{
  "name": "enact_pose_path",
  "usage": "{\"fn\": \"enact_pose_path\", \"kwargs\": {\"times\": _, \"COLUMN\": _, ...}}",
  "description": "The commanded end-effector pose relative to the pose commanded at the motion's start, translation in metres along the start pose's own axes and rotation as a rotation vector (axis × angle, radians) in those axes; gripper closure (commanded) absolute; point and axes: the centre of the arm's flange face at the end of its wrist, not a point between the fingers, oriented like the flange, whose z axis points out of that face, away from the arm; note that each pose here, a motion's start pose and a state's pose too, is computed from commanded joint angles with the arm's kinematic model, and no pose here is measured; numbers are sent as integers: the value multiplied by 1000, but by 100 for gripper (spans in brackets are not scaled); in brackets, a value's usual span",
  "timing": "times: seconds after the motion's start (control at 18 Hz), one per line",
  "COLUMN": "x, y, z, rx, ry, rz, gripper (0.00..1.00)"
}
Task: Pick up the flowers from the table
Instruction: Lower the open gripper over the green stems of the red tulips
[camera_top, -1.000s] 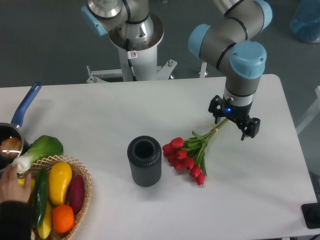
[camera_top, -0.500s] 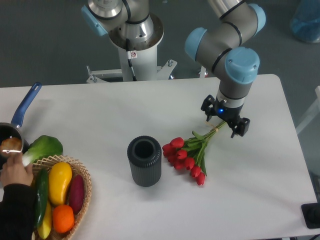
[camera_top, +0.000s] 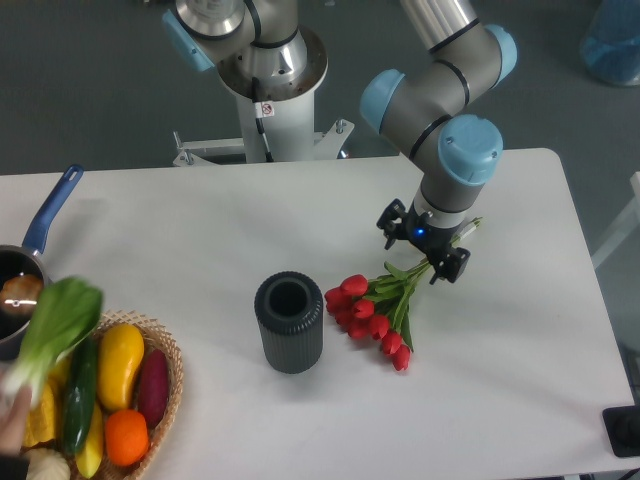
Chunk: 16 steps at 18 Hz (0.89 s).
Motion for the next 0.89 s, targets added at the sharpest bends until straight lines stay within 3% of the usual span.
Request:
{"fn": "enact_pose_path", "kwargs": {"times": 0.72, "x": -9, "y": -17, "z": 21, "rx": 43, "ry": -37, "rz": 21, "gripper": 0}}
{"fn": "enact_pose_path", "kwargs": {"times": 0.78, "x": -9, "y": -19, "z": 22, "rx": 44, "ry": -44, "rz": 25, "gripper": 2}}
{"fn": "enact_pose_path", "kwargs": {"times": 0.89, "x": -12, "y": -20, "z": 22, "rx": 46, "ry": -52, "rz": 26, "gripper": 19}}
